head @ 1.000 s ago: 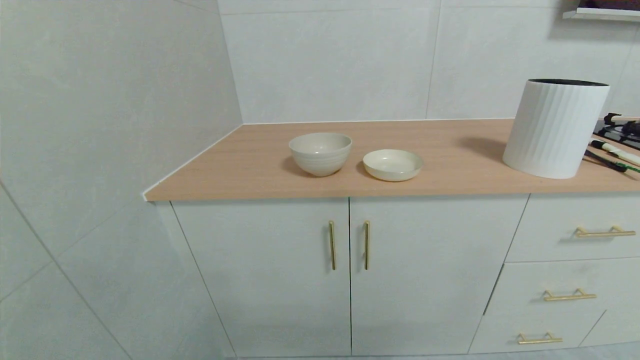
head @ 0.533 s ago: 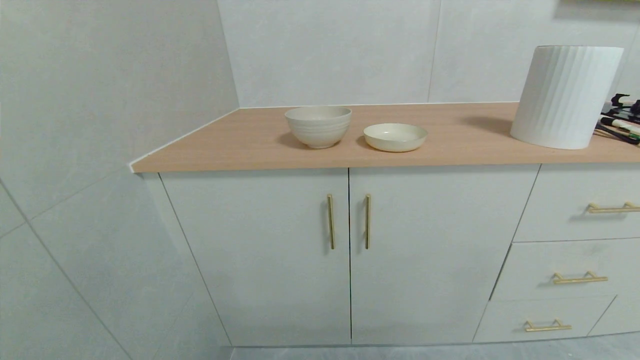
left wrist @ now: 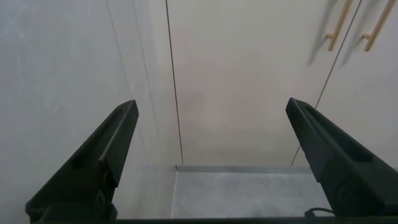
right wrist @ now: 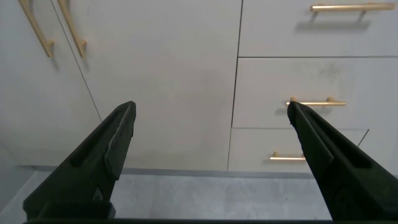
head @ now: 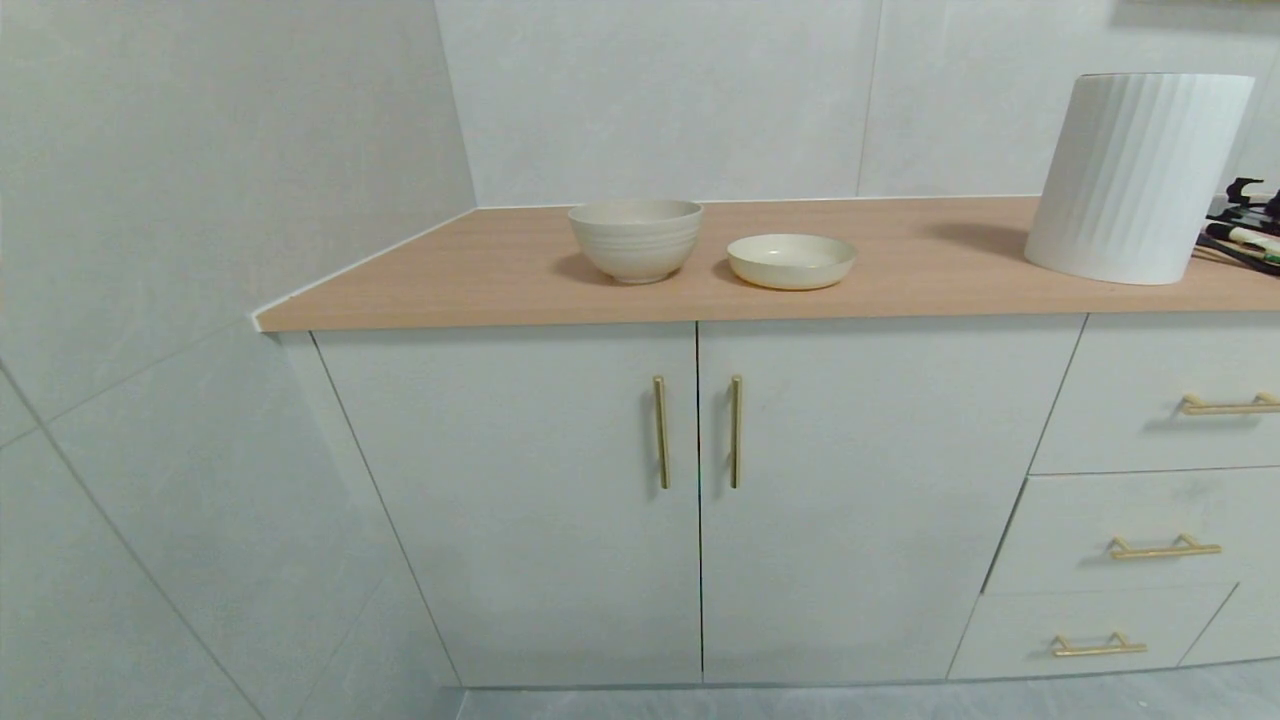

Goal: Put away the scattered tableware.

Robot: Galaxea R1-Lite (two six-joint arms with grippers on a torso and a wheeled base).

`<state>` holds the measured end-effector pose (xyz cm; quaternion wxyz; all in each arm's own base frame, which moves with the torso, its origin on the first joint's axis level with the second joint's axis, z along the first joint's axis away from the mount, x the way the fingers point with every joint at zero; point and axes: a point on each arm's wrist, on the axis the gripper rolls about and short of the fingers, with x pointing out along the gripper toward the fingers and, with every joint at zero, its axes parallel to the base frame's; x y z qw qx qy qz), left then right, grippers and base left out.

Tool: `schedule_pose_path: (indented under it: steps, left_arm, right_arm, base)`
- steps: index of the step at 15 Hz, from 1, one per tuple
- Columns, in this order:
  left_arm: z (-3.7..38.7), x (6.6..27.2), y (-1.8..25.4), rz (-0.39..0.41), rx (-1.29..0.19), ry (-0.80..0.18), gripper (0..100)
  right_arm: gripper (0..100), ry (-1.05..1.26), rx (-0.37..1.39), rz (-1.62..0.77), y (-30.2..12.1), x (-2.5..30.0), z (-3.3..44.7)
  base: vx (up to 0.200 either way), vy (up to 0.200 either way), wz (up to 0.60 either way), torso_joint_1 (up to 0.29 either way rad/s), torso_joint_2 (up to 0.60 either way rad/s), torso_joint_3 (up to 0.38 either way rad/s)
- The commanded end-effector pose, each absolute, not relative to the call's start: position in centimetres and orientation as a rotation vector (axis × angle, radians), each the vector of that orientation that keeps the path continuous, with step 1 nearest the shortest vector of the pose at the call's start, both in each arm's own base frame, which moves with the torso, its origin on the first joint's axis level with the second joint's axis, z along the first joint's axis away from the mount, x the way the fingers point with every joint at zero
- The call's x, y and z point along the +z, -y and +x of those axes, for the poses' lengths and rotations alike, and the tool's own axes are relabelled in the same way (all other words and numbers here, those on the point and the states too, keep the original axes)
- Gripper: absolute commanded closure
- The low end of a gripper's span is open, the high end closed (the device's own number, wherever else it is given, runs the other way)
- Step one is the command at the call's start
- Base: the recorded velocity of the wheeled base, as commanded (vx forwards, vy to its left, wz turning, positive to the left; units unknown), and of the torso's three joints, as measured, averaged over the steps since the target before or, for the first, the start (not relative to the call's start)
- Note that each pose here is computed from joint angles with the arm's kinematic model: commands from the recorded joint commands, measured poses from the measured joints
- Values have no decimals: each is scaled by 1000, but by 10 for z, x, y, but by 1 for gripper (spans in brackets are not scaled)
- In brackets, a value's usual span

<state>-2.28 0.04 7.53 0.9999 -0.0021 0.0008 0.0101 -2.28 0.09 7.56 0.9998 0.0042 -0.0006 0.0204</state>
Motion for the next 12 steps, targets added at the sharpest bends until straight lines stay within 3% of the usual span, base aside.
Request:
schedule_pose_path:
  steps: [1,8,9,10,12]
  left_arm:
    - [-23,75,0,-5,21,-1,0]
    - [-23,75,0,-3,20,-2,0]
    - [-23,75,0,-3,20,-2,0]
    - [-23,75,0,-3,20,-2,0]
    - [-23,75,0,-3,20,-2,0]
  right_arm:
    - [0,0,43,-8,-1,76,-23]
    - [0,3,43,-9,-1,76,-23]
    - [0,60,52,3,-1,92,-27]
    - [0,113,97,82,-1,129,-35]
    - [0,-18,250,97,-4,143,-23]
  base:
    - [0,0,0,0,0,0]
    - [0,0,0,0,0,0]
    - [0,0,0,0,0,0]
    - [0,0,0,0,0,0]
    - [0,0,0,0,0,0]
